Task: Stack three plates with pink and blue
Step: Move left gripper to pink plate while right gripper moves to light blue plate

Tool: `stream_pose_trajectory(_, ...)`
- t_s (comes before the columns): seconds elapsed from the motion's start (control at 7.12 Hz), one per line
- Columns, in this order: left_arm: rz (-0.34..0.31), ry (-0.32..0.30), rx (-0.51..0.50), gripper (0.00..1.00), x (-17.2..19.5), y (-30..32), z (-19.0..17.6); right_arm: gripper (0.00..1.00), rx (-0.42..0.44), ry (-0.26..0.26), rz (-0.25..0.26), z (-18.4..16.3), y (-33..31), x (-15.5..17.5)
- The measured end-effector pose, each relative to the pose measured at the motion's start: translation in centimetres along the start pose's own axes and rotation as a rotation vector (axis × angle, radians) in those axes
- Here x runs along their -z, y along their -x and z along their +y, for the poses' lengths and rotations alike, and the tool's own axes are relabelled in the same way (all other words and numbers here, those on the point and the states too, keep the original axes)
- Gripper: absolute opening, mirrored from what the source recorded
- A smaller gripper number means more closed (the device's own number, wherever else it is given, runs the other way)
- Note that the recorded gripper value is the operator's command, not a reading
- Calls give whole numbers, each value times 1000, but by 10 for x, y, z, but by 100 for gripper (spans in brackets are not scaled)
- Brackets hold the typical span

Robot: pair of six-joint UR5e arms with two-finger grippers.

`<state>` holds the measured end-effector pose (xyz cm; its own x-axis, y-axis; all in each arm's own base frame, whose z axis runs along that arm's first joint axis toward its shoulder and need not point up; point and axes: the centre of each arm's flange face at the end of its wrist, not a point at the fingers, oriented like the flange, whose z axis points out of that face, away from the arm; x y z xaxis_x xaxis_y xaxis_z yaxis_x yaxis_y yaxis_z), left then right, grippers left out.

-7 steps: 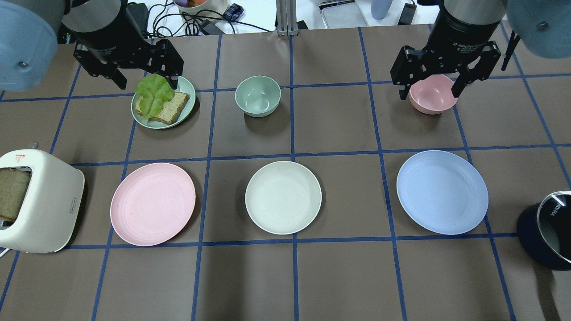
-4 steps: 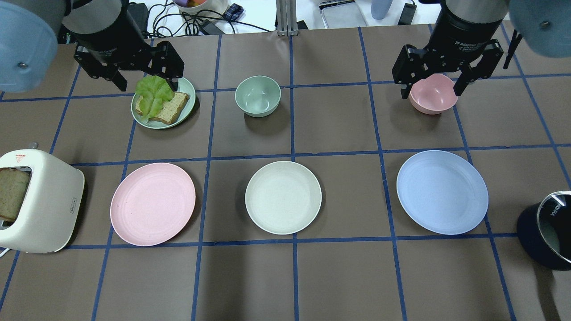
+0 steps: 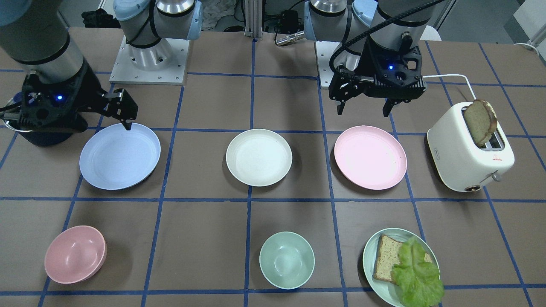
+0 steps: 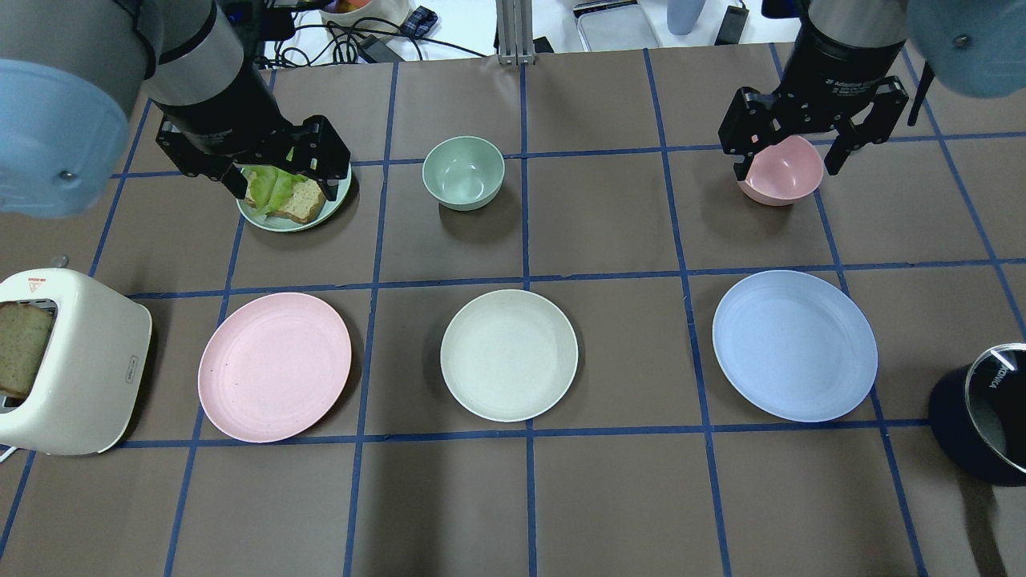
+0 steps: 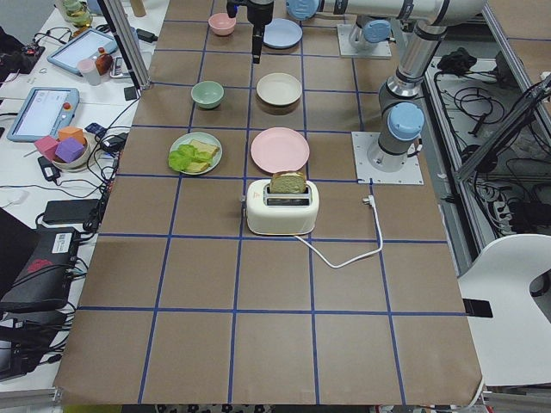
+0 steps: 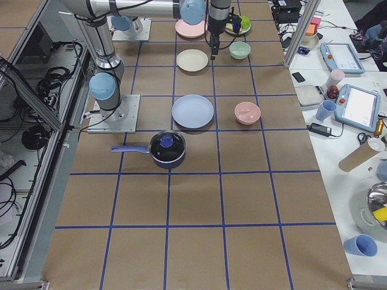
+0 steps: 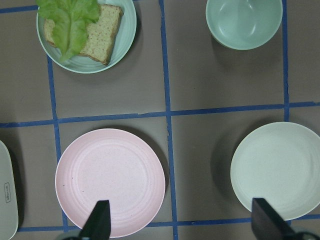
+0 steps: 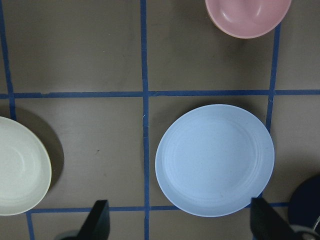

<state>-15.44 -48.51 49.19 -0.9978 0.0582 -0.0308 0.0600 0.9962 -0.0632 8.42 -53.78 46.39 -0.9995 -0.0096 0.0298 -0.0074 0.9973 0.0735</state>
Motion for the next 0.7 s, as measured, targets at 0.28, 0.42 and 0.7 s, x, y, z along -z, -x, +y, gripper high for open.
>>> stream_pose_trajectory(0.28, 7, 11, -4, 100, -7, 3, 2, 100, 13, 28, -23, -30, -59, -34)
stream_pose_trajectory(0.42, 7, 15, -2, 100, -9, 4, 3, 100, 51, 37, -30, -43, -78, -52)
stream_pose_trajectory(0.7, 7, 18, 0, 100, -11, 5, 2, 100, 122, 60, -48, -55, -108, -86)
